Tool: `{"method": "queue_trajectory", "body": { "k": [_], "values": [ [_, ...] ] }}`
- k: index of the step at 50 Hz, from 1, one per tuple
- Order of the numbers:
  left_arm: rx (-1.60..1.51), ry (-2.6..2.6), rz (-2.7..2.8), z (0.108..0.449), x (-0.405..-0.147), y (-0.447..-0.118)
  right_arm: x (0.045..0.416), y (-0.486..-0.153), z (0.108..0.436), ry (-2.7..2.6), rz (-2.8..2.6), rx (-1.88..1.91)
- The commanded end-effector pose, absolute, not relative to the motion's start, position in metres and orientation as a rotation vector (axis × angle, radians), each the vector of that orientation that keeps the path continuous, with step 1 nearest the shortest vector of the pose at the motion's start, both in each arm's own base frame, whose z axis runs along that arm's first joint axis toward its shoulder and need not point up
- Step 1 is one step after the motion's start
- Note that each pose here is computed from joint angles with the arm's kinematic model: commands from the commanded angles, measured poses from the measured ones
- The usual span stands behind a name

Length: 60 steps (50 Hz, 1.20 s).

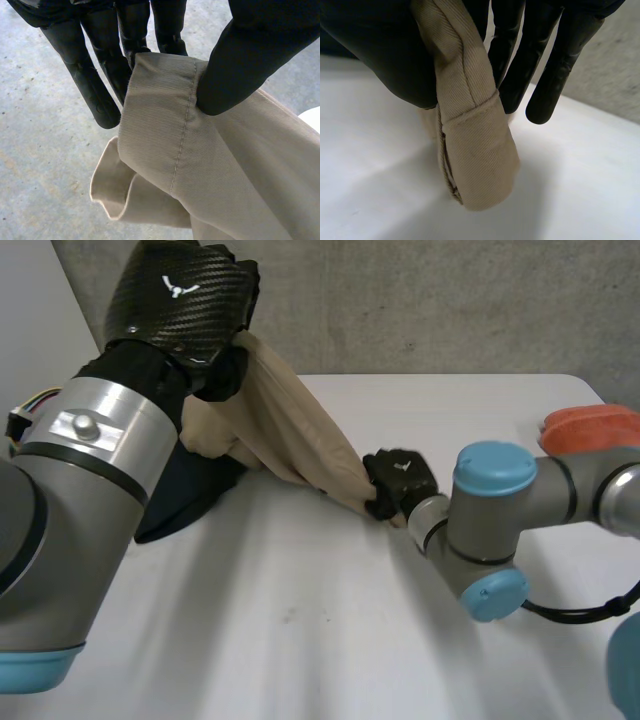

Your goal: Fold the laundry.

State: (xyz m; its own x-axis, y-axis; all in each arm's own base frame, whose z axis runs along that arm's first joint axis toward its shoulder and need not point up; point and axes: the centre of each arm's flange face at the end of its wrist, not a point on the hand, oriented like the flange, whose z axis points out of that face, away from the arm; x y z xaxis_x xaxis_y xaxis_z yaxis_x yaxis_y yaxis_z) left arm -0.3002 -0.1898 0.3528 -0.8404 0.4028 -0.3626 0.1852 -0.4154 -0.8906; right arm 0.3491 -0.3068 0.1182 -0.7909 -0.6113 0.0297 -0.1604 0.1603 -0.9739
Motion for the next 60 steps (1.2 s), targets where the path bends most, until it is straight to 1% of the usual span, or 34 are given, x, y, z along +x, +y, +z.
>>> {"method": "queue_trajectory", "body": {
  "k": [1, 2, 3, 6, 7, 8, 12, 15, 18, 22, 23, 26, 27, 30, 32, 34, 35, 38, 39, 41, 42, 43, 45, 46, 47, 48, 51, 53, 54, 55, 57, 58, 59, 60],
  "values": [
    [-0.835, -1.754, 2.35, 0.339, -0.283, -0.197, 0.305, -0.331, 0.192, 2.056, -1.973, -0.754],
    [-0.843, -1.777, 2.34, 0.336, -0.281, -0.198, 0.296, -0.334, 0.205, 2.047, -2.026, -0.768],
    [-0.851, -1.801, 2.327, 0.333, -0.279, -0.2, 0.28, -0.334, 0.232, 2.027, -2.134, -0.816],
    [-0.871, -1.904, 2.277, 0.32, -0.27, -0.206, 0.261, -0.325, 0.266, 2.012, -2.259, -0.942],
    [-0.876, -1.938, 2.26, 0.316, -0.267, -0.208, 0.253, -0.315, 0.283, 2.017, -2.304, -1.051],
    [-0.881, -1.997, 2.231, 0.309, -0.261, -0.211, 0.25, -0.308, 0.291, 2.021, -2.32, -1.107],
    [-0.891, -2.098, 2.168, 0.296, -0.253, -0.217, 0.237, -0.277, 0.323, 2.058, -2.338, -1.335],
    [-0.918, -2.133, 2.119, 0.286, -0.255, -0.218, 0.23, -0.253, 0.348, 2.056, -2.338, -1.383],
    [-0.941, -2.155, 2.074, 0.277, -0.259, -0.22, 0.224, -0.24, 0.358, 2.064, -2.319, -1.395],
    [-1.011, -2.154, 1.98, 0.256, -0.27, -0.223, 0.225, -0.235, 0.339, 2.122, -2.164, -1.457],
    [-1.038, -2.163, 1.934, 0.245, -0.275, -0.227, 0.226, -0.238, 0.323, 2.168, -2.075, -1.493],
    [-1.062, -2.194, 1.873, 0.224, -0.281, -0.238, 0.229, -0.248, 0.297, 2.232, -1.957, -1.539],
    [-1.075, -2.204, 1.863, 0.212, -0.286, -0.249, 0.23, -0.255, 0.283, 2.267, -1.897, -1.569],
    [-1.073, -2.204, 1.878, 0.199, -0.296, -0.268, 0.234, -0.266, 0.27, 2.281, -1.858, -1.595],
    [-1.079, -2.174, 1.926, 0.194, -0.306, -0.286, 0.24, -0.285, 0.264, 2.272, -1.901, -1.578],
    [-1.081, -2.131, 2.0, 0.198, -0.313, -0.301, 0.246, -0.3, 0.263, 2.235, -1.985, -1.558],
    [-1.079, -2.058, 2.114, 0.211, -0.32, -0.316, 0.252, -0.316, 0.265, 2.187, -2.099, -1.522],
    [-1.057, -1.901, 2.328, 0.241, -0.33, -0.337, 0.26, -0.34, 0.277, 2.05, -2.345, -1.429],
    [-1.006, -1.752, 2.502, 0.269, -0.335, -0.349, 0.265, -0.357, 0.297, 1.895, -2.568, -1.315],
    [-0.919, -1.581, 2.679, 0.3, -0.337, -0.361, 0.269, -0.369, 0.318, 1.738, -2.755, -1.199],
    [-0.863, -1.488, 2.768, 0.317, -0.335, -0.366, 0.27, -0.377, 0.343, 1.553, -2.946, -1.053],
    [-0.74, -1.313, 2.907, 0.348, -0.332, -0.372, 0.27, -0.379, 0.358, 1.452, -3.038, -0.972],
    [-0.626, -1.151, 3.011, 0.374, -0.328, -0.375, 0.27, -0.38, 0.384, 1.272, -3.174, -0.829],
    [-0.581, -1.083, 3.046, 0.385, -0.327, -0.374, 0.27, -0.378, 0.405, 1.115, -3.263, -0.721],
    [-0.527, -0.992, 3.081, 0.4, -0.328, -0.372, 0.27, -0.378, 0.412, 1.065, -3.285, -0.69],
    [-0.514, -0.971, 3.089, 0.405, -0.327, -0.371, 0.27, -0.377, 0.418, 1.039, -3.297, -0.666],
    [-0.511, -0.991, 3.076, 0.409, -0.326, -0.369, 0.271, -0.375, 0.428, 1.03, -3.282, -0.636],
    [-0.537, -1.038, 3.044, 0.402, -0.327, -0.369, 0.27, -0.376, 0.424, 1.076, -3.254, -0.656],
    [-0.552, -1.072, 3.023, 0.397, -0.327, -0.369, 0.27, -0.376, 0.416, 1.142, -3.21, -0.688],
    [-0.589, -1.148, 2.98, 0.381, -0.326, -0.371, 0.27, -0.377, 0.411, 1.181, -3.183, -0.709],
    [-0.626, -1.224, 2.926, 0.364, -0.326, -0.371, 0.271, -0.377, 0.398, 1.256, -3.125, -0.753],
    [-0.642, -1.258, 2.902, 0.355, -0.326, -0.371, 0.272, -0.378, 0.383, 1.342, -3.061, -0.798],
    [-0.672, -1.319, 2.848, 0.338, -0.325, -0.369, 0.272, -0.378, 0.374, 1.384, -3.028, -0.823],
    [-0.688, -1.354, 2.82, 0.329, -0.325, -0.368, 0.272, -0.378, 0.366, 1.42, -3.0, -0.844]
  ]
}}
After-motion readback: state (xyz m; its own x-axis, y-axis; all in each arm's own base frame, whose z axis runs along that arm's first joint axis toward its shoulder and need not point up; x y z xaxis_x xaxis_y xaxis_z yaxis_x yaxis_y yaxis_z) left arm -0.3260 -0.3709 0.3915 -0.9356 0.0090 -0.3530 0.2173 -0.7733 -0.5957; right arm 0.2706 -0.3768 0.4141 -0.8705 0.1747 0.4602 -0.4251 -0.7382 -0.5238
